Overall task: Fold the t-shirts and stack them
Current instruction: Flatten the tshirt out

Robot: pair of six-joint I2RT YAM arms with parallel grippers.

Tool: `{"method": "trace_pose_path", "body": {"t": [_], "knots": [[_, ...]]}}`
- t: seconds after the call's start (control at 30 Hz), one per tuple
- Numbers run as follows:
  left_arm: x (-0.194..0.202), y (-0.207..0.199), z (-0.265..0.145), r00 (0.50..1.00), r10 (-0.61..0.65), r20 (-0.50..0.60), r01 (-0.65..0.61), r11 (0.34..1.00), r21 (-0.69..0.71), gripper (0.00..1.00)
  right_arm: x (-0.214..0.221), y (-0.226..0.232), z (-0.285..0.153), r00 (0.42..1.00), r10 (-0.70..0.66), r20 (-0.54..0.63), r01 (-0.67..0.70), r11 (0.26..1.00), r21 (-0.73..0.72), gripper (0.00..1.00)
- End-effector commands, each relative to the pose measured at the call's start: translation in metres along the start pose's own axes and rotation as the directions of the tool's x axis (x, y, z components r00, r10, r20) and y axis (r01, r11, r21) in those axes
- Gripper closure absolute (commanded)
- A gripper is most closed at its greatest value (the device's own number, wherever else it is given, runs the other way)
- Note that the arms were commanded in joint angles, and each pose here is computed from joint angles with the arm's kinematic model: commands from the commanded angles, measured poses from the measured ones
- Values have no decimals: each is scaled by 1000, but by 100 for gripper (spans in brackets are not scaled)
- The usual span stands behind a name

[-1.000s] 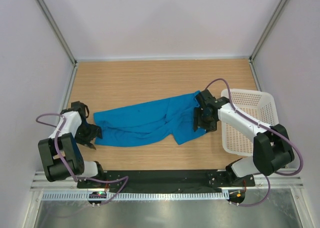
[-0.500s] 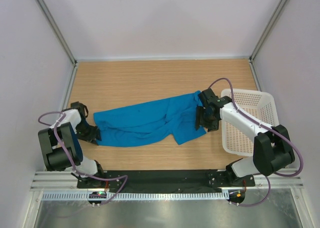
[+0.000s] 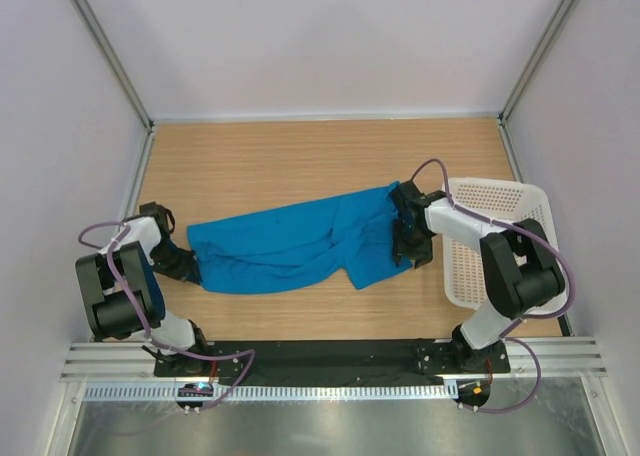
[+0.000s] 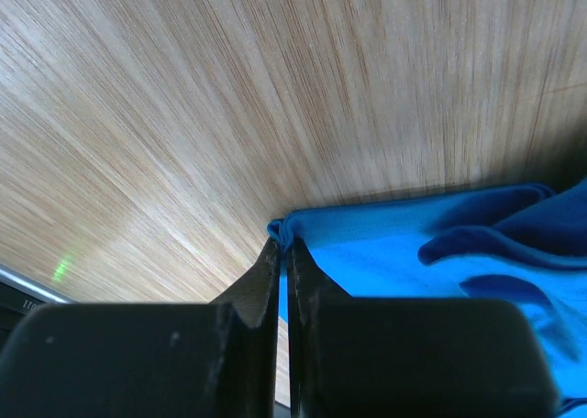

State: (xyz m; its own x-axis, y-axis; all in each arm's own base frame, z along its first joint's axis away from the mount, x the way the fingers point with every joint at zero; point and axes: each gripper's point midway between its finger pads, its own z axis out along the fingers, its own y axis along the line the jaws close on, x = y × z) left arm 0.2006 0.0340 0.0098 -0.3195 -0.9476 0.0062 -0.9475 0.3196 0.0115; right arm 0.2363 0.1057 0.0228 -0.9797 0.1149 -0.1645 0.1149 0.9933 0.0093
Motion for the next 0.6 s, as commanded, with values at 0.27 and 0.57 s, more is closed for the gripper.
{"method": "trace_pose_path", "body": {"t": [0.27, 0.57], "knots": [[-11, -8, -14, 997, 36, 66, -41, 997, 72, 100, -23, -9, 7, 998, -39, 45, 38, 999, 32, 53], [-11, -6, -29, 994, 55, 95, -63, 994, 91, 100, -2, 3, 22, 1000, -2, -29, 1, 999, -45, 79]]}}
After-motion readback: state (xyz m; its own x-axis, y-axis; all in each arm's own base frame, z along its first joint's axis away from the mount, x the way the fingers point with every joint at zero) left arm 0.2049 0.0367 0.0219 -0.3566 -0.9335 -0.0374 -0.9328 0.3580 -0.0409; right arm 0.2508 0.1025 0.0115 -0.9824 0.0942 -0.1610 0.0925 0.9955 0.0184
